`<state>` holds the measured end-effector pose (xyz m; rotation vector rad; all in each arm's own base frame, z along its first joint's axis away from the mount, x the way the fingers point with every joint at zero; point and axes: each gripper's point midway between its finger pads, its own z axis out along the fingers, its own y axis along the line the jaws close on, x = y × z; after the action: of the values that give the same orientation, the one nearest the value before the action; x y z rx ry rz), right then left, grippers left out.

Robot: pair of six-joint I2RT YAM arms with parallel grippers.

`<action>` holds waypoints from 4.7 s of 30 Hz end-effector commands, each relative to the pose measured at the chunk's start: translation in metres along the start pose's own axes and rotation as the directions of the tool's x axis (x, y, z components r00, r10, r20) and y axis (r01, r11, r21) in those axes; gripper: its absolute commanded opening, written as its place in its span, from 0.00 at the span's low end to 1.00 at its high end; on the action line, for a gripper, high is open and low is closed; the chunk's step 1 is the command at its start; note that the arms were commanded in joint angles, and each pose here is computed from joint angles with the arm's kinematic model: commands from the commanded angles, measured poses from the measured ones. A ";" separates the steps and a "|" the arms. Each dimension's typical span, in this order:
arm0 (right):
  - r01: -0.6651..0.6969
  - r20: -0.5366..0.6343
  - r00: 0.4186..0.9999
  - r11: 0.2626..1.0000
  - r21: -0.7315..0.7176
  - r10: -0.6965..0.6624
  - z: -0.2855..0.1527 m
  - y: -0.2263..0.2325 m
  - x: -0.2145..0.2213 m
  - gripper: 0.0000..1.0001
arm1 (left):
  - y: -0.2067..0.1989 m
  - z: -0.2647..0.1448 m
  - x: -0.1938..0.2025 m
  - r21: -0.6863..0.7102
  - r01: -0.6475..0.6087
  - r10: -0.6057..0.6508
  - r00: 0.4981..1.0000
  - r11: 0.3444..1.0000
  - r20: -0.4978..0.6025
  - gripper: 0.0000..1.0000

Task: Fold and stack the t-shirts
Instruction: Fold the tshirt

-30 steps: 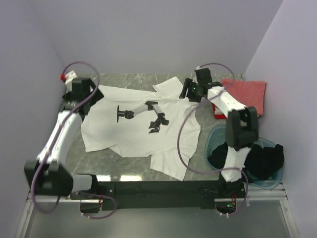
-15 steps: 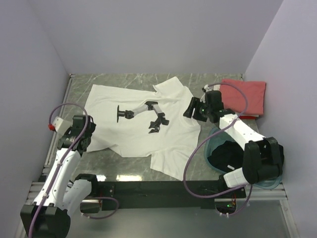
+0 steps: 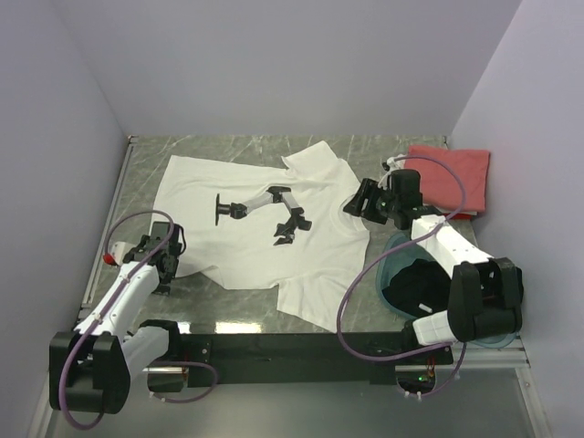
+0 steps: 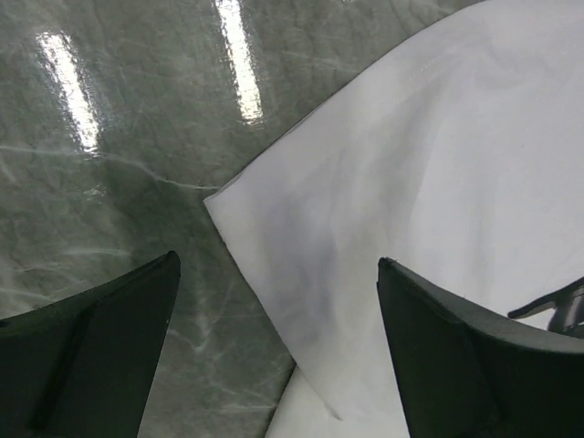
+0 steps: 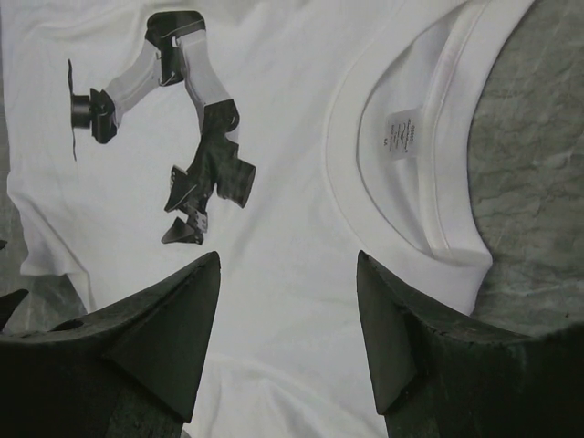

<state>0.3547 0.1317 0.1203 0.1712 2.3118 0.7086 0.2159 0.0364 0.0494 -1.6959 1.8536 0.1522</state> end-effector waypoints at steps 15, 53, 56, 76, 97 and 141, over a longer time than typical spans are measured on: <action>-0.012 0.042 0.999 0.998 -0.066 0.015 -0.003 -0.005 -0.011 0.68 | 0.014 0.009 -0.009 0.004 0.191 -0.191 0.981 0.982 0.040 0.77; 0.141 0.003 0.990 0.988 -0.065 -0.141 -0.042 0.072 0.029 0.68 | -0.021 -0.045 -0.112 0.263 0.035 -0.129 0.928 0.964 0.351 0.01; 0.156 -0.037 0.987 0.986 -0.054 -0.158 -0.056 0.075 0.068 0.68 | -0.025 -0.055 -0.116 0.337 0.055 -0.180 0.918 0.940 0.352 0.00; 0.089 -0.312 0.949 0.989 0.116 -0.048 -0.121 0.038 0.243 0.66 | -0.031 -0.061 -0.106 0.424 -0.003 -0.149 0.934 0.906 0.325 0.01; 0.208 -0.429 0.898 0.954 0.217 -0.098 -0.093 0.040 0.297 0.67 | -0.034 -0.065 -0.106 0.437 -0.012 -0.143 0.936 0.899 0.320 0.01; 0.232 -0.439 0.892 0.943 0.238 -0.109 -0.097 0.048 0.315 0.61 | -0.036 -0.068 -0.105 0.454 -0.017 -0.141 0.939 0.891 0.313 0.00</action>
<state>0.0472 0.2163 0.0164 -0.0801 2.8271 0.3116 0.2202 0.0873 0.1546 -1.3339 1.4658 -0.0007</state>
